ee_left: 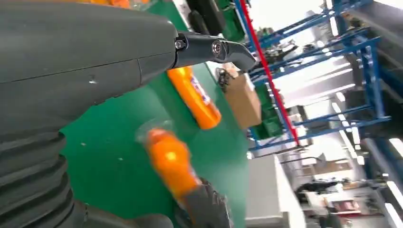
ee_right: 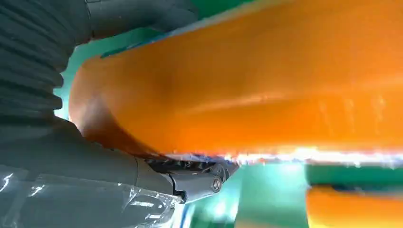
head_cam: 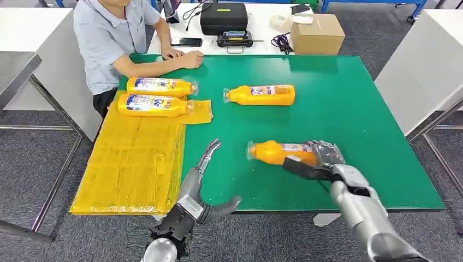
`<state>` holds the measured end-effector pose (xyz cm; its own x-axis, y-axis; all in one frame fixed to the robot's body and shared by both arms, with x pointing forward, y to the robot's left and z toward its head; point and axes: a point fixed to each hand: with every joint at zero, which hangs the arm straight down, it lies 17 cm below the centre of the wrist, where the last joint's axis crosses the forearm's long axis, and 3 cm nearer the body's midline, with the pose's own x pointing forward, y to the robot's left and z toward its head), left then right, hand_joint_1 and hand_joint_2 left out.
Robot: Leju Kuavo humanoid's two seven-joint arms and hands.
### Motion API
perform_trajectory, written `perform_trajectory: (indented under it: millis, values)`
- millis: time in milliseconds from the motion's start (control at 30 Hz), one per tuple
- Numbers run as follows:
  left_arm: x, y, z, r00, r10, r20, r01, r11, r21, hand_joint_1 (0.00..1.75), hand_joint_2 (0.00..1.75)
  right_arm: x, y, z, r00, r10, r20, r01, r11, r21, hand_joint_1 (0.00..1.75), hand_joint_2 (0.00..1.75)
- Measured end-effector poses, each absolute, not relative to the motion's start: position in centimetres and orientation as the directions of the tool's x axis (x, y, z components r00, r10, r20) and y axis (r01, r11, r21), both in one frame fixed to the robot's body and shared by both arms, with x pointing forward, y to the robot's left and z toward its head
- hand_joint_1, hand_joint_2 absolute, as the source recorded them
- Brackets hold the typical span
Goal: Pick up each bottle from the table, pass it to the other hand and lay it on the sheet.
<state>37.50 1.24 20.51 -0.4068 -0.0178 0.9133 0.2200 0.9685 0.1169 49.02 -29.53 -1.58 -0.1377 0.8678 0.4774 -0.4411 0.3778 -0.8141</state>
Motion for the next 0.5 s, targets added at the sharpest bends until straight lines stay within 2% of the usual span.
perform_trajectory:
  millis: [133, 300, 400, 500]
  values:
    - [38.4, 2.8, 20.2, -0.372, 0.036, 0.928, 0.146, 0.989, 0.02, 0.0, 1.75, 48.5, -27.8, 0.2, -0.103, 0.705, 0.702, -0.428, 0.606, -0.671, 1.75, 1.75]
    - [40.1, 3.5, 17.2, -0.182, 0.155, 0.971, 0.125, 0.983, -0.133, 0.0, 1.75, 48.3, -24.4, 2.5, -0.115, 0.609, 0.785, -0.361, 0.711, -0.604, 1.75, 1.75]
    - [40.1, 4.0, 12.5, 0.01, 0.312, 0.95, 0.089, 0.946, -0.312, 0.0, 1.75, 47.1, -20.6, 4.5, -0.184, 0.547, 0.817, -0.335, 0.746, -0.575, 1.75, 1.75]
    - [39.9, 4.4, 10.1, 0.081, 0.358, 0.93, 0.049, 0.931, -0.362, 0.0, 1.75, 46.3, -17.5, 6.9, -0.254, 0.5, 0.828, -0.323, 0.763, -0.56, 1.75, 1.75]
